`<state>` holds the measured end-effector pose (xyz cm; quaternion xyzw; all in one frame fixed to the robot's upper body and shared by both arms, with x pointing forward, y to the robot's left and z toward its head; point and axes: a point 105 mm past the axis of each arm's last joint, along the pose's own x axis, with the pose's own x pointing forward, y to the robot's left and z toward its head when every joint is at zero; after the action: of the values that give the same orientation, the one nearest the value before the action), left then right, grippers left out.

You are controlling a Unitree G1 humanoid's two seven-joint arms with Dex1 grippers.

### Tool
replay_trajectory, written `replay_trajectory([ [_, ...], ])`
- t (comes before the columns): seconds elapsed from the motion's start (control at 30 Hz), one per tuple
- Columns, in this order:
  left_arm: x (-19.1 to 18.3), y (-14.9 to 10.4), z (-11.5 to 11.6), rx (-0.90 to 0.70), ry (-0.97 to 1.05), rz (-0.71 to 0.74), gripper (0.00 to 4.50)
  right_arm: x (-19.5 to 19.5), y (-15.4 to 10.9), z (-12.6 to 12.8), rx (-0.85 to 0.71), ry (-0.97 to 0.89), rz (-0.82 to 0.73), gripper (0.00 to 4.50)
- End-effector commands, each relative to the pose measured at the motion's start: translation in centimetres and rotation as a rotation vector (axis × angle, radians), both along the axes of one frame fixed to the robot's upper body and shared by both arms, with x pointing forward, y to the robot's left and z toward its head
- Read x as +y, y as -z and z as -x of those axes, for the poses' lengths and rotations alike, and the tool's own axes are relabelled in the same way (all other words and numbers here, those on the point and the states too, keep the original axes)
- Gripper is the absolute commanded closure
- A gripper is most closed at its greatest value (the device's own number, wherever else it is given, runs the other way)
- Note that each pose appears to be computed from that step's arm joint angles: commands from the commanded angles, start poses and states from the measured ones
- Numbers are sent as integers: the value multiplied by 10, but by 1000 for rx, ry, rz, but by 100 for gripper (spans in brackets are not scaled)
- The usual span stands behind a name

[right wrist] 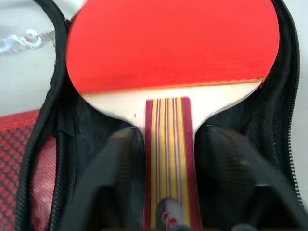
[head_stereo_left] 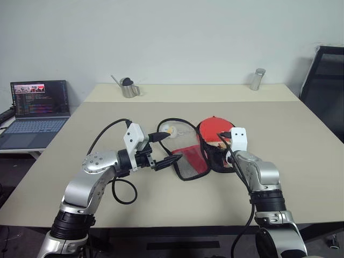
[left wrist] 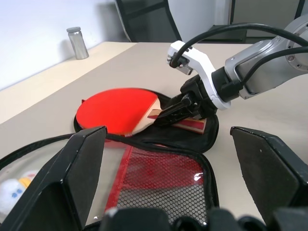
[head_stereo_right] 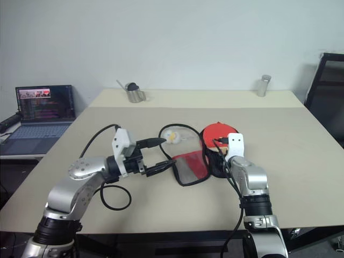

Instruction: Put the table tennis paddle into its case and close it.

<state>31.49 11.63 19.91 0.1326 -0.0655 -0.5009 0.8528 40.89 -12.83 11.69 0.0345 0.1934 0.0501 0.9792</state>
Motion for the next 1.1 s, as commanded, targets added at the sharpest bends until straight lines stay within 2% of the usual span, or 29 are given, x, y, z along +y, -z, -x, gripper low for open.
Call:
replay_trajectory([
  [0.03, -2, -9, 5, -55, 16, -1, 0, 8, -25, -1, -81, -26, 0, 41],
  [0.07, -2, -9, 5, -55, 14, -2, 0, 9, -27, 0, -87, -32, 1, 9],
  [0.4, 16, -4, 3, -36, -58, -2, 0, 16, -56, 33, -177, -156, 0, 9],
  [0.8, 81, 29, -28, 32, -282, -89, 0, 6, -102, 55, -329, -470, 45, 9],
  [0.93, 94, 42, -36, 64, -303, -100, 0, 7, -116, 70, -381, -628, 49, 9],
  [1.1, 99, 57, -47, 105, -286, -148, 0, 12, -127, 103, -366, -878, 25, 9],
])
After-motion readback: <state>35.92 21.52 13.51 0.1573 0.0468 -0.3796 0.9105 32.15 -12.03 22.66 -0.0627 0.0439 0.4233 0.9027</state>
